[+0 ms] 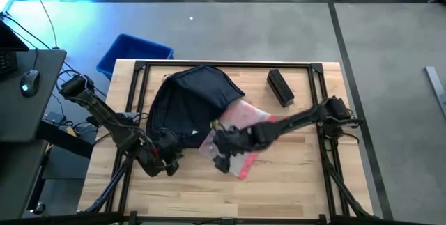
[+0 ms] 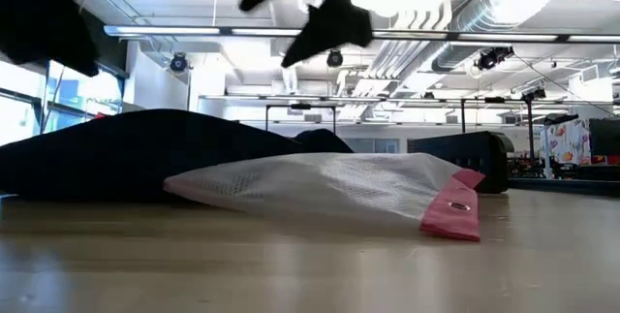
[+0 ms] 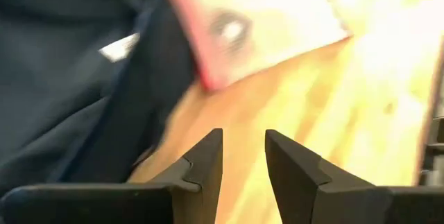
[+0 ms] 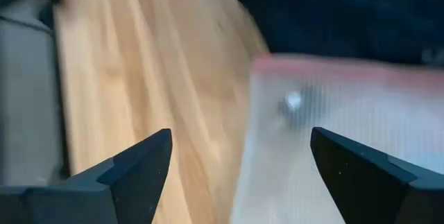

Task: Unpack backpack
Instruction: Open the transparent pink zip bag

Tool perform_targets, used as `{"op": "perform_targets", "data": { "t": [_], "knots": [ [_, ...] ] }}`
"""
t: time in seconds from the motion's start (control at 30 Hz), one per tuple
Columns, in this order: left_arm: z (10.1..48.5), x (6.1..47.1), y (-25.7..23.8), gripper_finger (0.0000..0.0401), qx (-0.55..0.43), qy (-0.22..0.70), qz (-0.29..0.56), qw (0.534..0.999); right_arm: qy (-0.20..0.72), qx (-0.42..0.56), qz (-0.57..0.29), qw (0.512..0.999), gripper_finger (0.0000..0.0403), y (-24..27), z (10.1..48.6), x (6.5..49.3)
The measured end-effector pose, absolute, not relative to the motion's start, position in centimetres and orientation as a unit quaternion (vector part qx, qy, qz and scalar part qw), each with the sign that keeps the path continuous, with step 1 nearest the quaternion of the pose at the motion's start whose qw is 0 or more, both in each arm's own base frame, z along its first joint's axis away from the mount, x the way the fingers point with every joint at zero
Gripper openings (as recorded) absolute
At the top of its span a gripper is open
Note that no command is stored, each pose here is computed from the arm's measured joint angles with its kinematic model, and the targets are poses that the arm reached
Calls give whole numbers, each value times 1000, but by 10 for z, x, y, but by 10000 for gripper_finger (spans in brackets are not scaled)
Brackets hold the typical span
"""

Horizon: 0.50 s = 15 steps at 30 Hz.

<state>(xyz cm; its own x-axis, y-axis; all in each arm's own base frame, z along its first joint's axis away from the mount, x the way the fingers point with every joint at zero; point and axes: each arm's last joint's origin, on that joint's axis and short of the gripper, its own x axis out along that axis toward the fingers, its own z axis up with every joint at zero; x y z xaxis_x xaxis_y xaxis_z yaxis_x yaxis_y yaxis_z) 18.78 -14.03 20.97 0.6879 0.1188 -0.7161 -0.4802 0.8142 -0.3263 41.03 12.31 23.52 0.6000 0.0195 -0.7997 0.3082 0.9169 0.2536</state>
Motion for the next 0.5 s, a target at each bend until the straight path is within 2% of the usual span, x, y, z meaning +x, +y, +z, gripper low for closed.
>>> {"op": "perform_targets", "data": {
  "t": [0.13,0.27,0.37,0.5],
  "knots": [
    [195,212,-135,90,-252,339,190,886,471,229,-128,842,291,137,199,402],
    [177,234,-128,90,-255,345,204,880,523,260,-139,800,252,145,175,391],
    [165,244,-127,90,-256,372,184,873,561,241,-133,781,222,162,172,376],
    [158,251,-129,90,-260,384,163,871,663,164,-131,719,189,186,162,339]
  ]
}}
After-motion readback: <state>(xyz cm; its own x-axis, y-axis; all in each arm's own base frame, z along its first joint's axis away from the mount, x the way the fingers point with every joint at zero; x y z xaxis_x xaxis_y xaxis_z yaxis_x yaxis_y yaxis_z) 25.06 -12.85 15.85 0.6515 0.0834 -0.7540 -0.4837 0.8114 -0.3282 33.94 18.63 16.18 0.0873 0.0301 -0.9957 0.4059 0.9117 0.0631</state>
